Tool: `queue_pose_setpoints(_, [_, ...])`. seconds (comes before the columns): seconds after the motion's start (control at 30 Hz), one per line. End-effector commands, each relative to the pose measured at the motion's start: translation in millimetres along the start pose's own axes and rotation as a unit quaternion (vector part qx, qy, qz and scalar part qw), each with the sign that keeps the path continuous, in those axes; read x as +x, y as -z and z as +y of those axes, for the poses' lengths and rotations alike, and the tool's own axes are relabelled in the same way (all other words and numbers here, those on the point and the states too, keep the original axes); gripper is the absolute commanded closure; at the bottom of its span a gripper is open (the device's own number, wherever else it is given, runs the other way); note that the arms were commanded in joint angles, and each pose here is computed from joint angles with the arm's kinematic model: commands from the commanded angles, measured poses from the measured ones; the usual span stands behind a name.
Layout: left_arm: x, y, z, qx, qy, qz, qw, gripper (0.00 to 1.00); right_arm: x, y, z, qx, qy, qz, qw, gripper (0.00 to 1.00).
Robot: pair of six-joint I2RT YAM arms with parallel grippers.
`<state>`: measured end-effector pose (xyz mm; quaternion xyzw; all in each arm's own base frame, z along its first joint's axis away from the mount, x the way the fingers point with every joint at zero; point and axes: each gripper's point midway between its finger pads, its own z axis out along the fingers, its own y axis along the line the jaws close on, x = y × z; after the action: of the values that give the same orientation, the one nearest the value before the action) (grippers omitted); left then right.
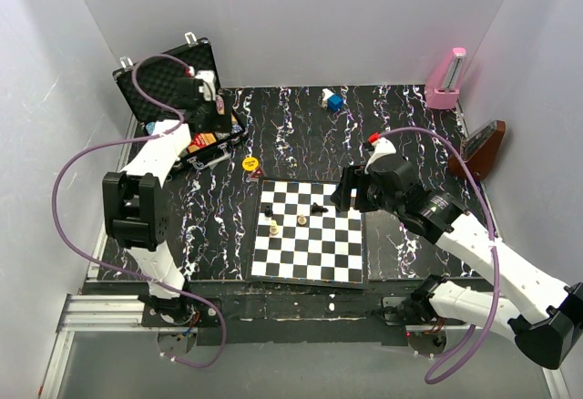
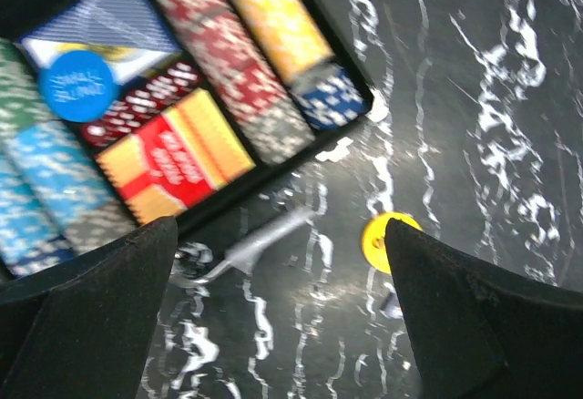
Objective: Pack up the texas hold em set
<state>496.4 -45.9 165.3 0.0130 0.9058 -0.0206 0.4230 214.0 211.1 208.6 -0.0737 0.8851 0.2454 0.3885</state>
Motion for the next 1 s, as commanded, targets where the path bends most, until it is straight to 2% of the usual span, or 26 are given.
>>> queue_pose_setpoints(0.0, [39.4,0.9,-35.7,0.023,-0.008,0.041,0.999,0.02,-10.0,4.0,0.9,-0.003,-0.007,-0.026,1.0,0.21])
queue_pose_setpoints(0.17, [79.7,-4.0,-73.6,0.051,-0.019,0.085,0.995,0.02,-6.7,4.4,-1.1,-0.002,-0.01,-0.026,1.0,0.21])
queue_pose_setpoints(0.37, [99.6,-13.2,-96.9,0.063,-0.021,0.112,0.991,0.09,-3.8,4.0,-1.0,-0.005,-0.014,-0.024,1.0,0.21])
queue_pose_setpoints(0.73, [115.4,-35.4,-95.0,-0.025,0.076,0.128,0.989,0.22,-3.1,-0.1,1.1,-0.01,-0.011,-0.021,1.0,0.22])
queue_pose_setpoints(0.87, [115.4,-39.8,-97.6,-0.034,0.102,0.123,0.987,0.29,-0.2,-0.8,-0.2,-0.01,-0.008,-0.018,1.0,0.21])
queue_pose_setpoints(0.97, [113.9,-42.2,-99.5,-0.036,0.112,0.117,0.986,0.3,1.0,-1.1,-0.7,-0.01,-0.007,-0.018,1.0,0.21])
